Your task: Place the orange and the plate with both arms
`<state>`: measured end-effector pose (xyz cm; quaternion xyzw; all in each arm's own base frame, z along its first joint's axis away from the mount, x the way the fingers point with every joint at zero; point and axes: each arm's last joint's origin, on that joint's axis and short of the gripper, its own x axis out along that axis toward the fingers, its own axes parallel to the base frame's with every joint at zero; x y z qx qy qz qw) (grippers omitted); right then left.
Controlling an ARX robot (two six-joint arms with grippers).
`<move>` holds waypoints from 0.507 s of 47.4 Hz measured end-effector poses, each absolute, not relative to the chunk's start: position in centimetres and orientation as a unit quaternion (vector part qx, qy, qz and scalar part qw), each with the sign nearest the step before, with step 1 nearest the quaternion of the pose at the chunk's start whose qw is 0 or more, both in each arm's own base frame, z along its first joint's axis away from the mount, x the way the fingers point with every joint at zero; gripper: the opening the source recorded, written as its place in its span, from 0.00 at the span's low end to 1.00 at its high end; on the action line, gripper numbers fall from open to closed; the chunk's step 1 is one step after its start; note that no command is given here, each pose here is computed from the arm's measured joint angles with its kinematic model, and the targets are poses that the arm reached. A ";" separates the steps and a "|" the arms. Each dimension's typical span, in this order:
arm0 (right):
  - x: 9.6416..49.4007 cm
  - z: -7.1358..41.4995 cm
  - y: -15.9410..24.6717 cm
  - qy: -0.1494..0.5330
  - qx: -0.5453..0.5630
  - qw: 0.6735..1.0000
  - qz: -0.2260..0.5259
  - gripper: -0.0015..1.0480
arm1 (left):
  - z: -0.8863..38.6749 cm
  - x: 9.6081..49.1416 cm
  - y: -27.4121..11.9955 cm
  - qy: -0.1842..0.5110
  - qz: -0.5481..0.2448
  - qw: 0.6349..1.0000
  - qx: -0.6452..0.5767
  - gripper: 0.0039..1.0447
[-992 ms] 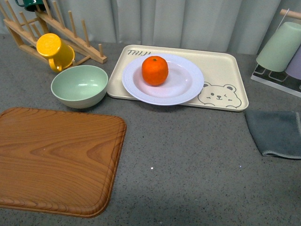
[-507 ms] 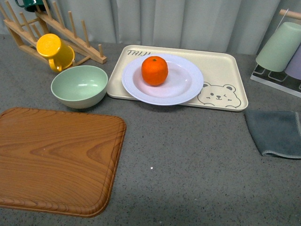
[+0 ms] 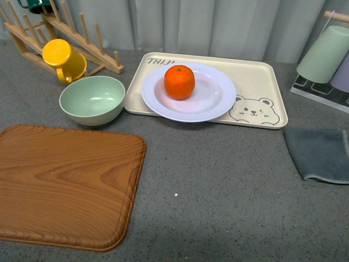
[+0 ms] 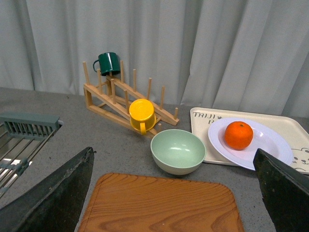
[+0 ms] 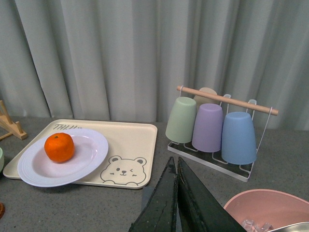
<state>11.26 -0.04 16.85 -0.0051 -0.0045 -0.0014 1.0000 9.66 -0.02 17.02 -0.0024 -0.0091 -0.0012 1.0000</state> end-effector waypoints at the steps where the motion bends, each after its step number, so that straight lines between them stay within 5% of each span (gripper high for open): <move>1: 11.2 16.8 0.0 -0.004 -0.005 1.000 -0.001 0.01 | 17.0 9.7 0.0 -0.009 -0.001 1.000 -0.002 0.94; 24: 9.8 16.6 0.0 -0.003 -0.005 1.000 -0.001 0.01 | 17.0 9.7 0.0 -0.009 -0.001 1.000 -0.002 0.94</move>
